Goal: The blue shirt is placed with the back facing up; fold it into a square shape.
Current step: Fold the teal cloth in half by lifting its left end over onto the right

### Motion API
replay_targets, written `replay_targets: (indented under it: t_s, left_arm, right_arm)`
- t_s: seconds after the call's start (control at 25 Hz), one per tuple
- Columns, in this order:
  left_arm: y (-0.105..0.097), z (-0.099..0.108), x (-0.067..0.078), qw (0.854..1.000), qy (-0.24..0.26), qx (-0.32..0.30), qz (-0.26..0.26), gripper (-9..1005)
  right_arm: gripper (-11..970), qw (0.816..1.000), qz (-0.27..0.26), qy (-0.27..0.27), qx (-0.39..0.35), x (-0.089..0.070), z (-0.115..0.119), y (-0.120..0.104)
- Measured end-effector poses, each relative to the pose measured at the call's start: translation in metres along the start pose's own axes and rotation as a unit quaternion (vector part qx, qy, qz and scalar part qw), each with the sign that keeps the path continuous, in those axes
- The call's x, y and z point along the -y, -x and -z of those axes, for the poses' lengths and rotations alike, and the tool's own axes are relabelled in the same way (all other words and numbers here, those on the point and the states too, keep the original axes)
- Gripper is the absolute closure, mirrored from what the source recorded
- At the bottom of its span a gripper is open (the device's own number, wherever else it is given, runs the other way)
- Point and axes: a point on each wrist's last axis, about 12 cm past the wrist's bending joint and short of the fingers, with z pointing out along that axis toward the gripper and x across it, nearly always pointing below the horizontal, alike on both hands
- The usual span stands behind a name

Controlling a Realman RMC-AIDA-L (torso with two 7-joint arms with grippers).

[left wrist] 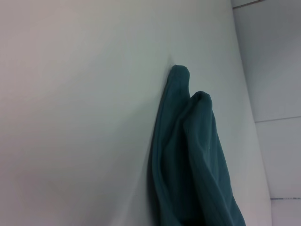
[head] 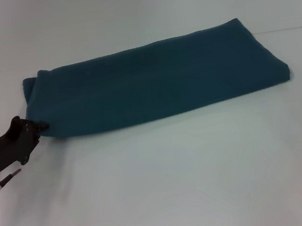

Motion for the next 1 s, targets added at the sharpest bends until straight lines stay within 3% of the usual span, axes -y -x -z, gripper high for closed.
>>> replay_targets:
  t_s: [0.28, 0.52, 0.76, 1.0]
  left_arm:
    - [0.013, 0.011, 0.003, 0.999, 0.000, 0.004, -0.034, 992]
    - [0.030, 0.035, -0.006, 0.998, 0.017, 0.037, -0.051, 991]
    - [0.049, 0.056, -0.017, 0.994, 0.052, 0.064, -0.071, 991]
    - [0.062, 0.062, -0.019, 0.987, 0.091, 0.087, -0.100, 992]
  right_arm:
    - [95, 1.000, -0.004, -0.001, 0.004, 0.002, 0.001, -0.001]
    - [95, 1.000, -0.010, -0.002, 0.003, 0.003, 0.001, -0.002]
    - [95, 1.000, -0.018, -0.008, 0.006, 0.006, 0.001, -0.004]
    - [96, 1.000, -0.021, -0.012, 0.004, 0.008, 0.000, -0.007]
